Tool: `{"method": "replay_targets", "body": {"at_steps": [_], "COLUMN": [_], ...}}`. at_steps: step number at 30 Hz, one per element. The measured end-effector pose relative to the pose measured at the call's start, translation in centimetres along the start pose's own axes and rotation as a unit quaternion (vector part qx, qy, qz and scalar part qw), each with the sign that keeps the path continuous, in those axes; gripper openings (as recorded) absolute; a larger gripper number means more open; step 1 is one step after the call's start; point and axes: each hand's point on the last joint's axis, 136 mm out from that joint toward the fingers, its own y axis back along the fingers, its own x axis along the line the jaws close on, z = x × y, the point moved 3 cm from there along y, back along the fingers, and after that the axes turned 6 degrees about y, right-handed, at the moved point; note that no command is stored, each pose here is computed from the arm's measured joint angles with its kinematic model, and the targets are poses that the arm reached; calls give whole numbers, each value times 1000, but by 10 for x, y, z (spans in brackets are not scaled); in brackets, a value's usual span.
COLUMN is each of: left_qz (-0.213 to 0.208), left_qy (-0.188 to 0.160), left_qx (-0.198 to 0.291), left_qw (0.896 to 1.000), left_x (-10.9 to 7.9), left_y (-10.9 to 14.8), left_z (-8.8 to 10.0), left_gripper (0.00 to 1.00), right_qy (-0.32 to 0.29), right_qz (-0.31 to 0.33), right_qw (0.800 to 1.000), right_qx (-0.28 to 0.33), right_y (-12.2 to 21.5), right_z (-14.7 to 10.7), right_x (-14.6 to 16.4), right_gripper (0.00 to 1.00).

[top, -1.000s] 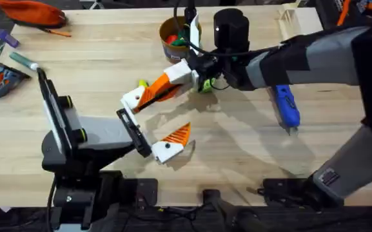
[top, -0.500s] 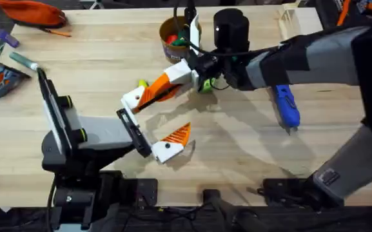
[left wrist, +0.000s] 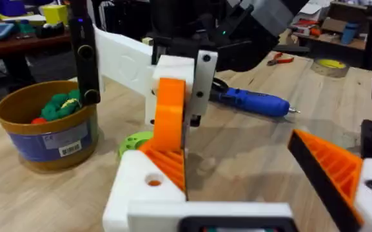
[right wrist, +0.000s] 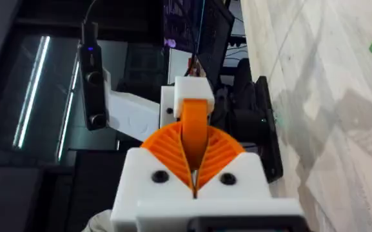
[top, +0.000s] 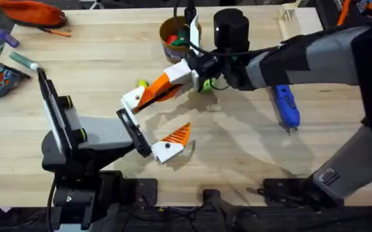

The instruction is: Pick up the gripper from the table and insert it into the empty holder that is missing its gripper. Then pick up a screw, insert it into the mounting hole, and use the screwdriver to tighten it. Finally, clean up the table by picking up the vegetable and placing it into the bucket.

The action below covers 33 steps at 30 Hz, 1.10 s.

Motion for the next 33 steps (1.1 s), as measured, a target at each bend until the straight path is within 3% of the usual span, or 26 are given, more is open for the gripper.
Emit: {"method": "replay_targets", "body": {"at_steps": [8, 13, 14, 27, 33], "left_qz": [0, -21, -23, -28, -28], "left_qy": [0, 1, 2, 2, 2], "left_qx": [0, 3, 3, 4, 4], "left_qw": [1000, 1000, 1000, 1000, 1000], "left_x": [0, -6, -7, -8, -8], "left_y": [0, 0, 0, 0, 0], "left_z": [0, -1, -1, -1, -1], "left_gripper": [986, 985, 985, 985, 985], "right_qy": [-2, -2, -1, -1, -3], "right_qz": [0, -5, -5, -7, -17], "right_qw": [1000, 1000, 1000, 1000, 999], "right_qx": [0, -5, -4, -9, -29], "right_y": [0, -6, -8, -7, 8], "right_z": [0, 1, 0, 2, 7], "right_x": [0, -1, -1, -1, -2], "right_gripper": [39, 769, 868, 906, 906]}}
